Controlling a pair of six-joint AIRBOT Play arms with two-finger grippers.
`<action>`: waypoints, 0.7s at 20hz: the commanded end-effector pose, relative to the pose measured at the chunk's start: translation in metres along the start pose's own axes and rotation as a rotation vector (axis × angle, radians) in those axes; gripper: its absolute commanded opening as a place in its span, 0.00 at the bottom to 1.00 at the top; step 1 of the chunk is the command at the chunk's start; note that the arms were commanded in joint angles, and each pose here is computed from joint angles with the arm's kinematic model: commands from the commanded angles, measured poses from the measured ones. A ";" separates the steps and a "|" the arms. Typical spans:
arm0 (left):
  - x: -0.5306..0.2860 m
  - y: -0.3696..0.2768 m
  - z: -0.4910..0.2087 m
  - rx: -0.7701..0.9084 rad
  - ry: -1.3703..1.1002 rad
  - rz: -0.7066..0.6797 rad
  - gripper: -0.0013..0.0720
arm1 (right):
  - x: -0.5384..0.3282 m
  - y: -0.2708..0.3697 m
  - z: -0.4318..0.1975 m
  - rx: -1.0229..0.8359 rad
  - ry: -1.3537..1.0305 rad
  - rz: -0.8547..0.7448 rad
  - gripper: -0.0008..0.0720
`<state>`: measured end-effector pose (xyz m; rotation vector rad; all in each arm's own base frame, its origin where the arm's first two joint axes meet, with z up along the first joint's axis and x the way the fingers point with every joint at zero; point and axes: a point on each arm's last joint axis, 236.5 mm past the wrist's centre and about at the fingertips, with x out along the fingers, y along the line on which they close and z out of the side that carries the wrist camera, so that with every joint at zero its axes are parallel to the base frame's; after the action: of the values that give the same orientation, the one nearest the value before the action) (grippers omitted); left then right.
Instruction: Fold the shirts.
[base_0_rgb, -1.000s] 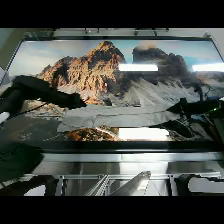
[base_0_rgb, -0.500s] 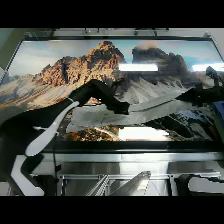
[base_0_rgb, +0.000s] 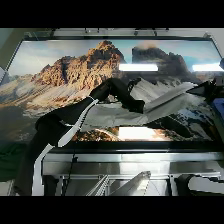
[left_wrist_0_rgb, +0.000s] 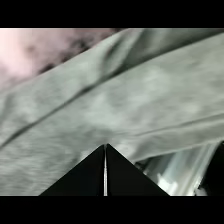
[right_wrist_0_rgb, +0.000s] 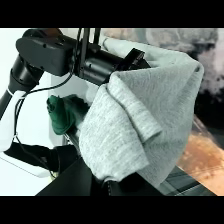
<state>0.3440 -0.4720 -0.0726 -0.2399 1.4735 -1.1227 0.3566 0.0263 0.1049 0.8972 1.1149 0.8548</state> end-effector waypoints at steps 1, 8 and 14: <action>-0.054 -0.044 0.006 0.109 0.021 -0.069 0.05 | 0.017 0.019 -0.004 -0.029 0.046 0.039 0.03; -0.255 -0.032 -0.066 0.029 -0.095 -0.025 0.05 | 0.168 0.084 -0.024 -0.209 0.180 0.063 0.03; -0.300 0.004 -0.191 -0.226 -0.342 0.043 0.05 | 0.340 0.101 -0.064 -0.381 0.108 -0.063 0.03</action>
<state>0.3053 -0.2058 0.1068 -0.4290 1.3310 -0.9629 0.3479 0.3149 0.0901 0.5805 1.1299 1.1278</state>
